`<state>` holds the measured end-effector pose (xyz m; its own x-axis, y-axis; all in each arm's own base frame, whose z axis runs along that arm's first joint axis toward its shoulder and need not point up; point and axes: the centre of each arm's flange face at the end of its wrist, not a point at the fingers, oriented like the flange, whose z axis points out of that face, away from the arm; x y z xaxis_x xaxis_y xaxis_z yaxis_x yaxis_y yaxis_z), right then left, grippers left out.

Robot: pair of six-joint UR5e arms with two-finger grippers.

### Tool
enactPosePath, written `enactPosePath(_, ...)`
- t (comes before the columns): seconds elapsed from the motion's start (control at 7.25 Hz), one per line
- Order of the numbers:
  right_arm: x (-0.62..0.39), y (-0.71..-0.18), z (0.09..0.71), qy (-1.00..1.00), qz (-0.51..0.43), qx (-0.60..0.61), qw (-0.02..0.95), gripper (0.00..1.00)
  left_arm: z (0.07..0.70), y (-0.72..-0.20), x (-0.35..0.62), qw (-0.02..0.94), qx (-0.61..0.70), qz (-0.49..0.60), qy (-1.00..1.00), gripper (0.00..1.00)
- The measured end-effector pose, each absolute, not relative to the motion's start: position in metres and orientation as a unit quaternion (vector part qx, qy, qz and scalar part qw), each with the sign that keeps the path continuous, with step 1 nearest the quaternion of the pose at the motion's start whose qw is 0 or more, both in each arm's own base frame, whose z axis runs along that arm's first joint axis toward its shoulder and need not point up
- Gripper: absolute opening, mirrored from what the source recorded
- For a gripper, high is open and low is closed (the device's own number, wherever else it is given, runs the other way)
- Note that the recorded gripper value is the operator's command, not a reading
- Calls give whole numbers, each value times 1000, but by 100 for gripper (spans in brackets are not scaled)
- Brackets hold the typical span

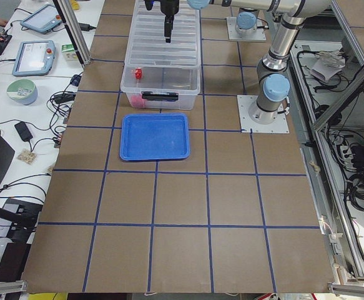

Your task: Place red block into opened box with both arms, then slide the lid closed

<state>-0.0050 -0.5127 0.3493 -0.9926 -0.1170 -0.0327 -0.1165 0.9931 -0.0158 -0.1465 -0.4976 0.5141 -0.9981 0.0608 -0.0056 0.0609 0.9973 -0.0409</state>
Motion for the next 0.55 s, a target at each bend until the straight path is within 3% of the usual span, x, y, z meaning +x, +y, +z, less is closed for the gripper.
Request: enactPosePath(0.55, 81, -511, 353, 998, -14, -53, 21, 100, 519, -491, -137, 3, 23, -17, 1000, 100)
